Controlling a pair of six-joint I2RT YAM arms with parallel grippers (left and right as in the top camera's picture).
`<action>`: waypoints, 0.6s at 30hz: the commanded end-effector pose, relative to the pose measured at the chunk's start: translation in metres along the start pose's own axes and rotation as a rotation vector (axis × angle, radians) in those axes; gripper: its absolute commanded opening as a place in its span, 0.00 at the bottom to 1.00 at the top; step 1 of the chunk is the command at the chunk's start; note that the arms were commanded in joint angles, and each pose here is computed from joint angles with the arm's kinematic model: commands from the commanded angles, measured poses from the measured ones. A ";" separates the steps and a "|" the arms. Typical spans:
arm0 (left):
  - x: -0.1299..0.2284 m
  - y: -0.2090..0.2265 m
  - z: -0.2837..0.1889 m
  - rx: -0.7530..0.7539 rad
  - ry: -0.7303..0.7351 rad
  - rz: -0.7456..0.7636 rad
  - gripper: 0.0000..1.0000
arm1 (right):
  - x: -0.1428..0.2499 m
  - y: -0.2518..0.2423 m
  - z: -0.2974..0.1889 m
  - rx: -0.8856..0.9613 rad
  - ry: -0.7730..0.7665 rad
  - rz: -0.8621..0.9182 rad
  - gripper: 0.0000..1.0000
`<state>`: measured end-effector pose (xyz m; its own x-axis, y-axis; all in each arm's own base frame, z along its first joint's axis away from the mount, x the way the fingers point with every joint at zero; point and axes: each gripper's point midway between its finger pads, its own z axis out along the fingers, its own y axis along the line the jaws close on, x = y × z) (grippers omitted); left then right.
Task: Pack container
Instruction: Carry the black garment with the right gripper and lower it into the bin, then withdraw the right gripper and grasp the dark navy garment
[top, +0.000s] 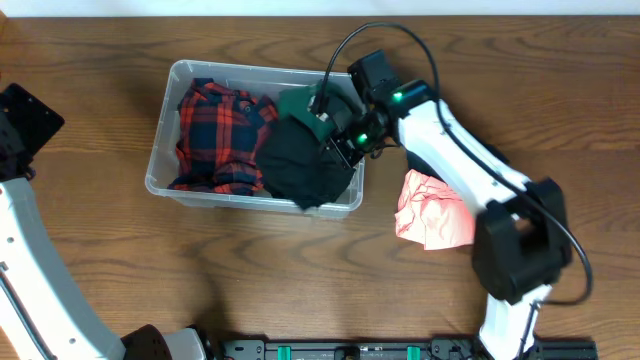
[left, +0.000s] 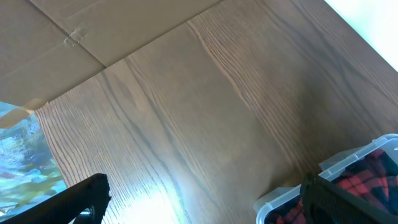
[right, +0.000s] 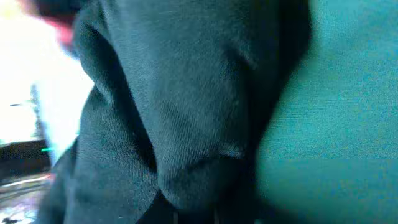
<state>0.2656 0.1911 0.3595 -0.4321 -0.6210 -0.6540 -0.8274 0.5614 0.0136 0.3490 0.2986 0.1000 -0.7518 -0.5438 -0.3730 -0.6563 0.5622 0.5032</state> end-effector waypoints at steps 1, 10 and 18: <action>-0.002 0.002 0.001 -0.012 -0.003 -0.005 0.98 | 0.019 -0.051 0.023 0.196 0.087 0.080 0.01; -0.002 0.002 0.001 -0.012 -0.003 -0.005 0.98 | -0.022 -0.018 -0.018 0.160 -0.045 -0.021 0.41; -0.002 0.002 0.001 -0.012 -0.003 -0.005 0.98 | -0.062 -0.015 -0.154 0.479 -0.320 0.059 0.85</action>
<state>0.2655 0.1910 0.3594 -0.4325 -0.6212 -0.6535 -0.8274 0.5614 0.0140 0.3911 0.2697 0.1715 -0.7356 -0.4616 -0.4959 -0.6358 0.7232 0.2699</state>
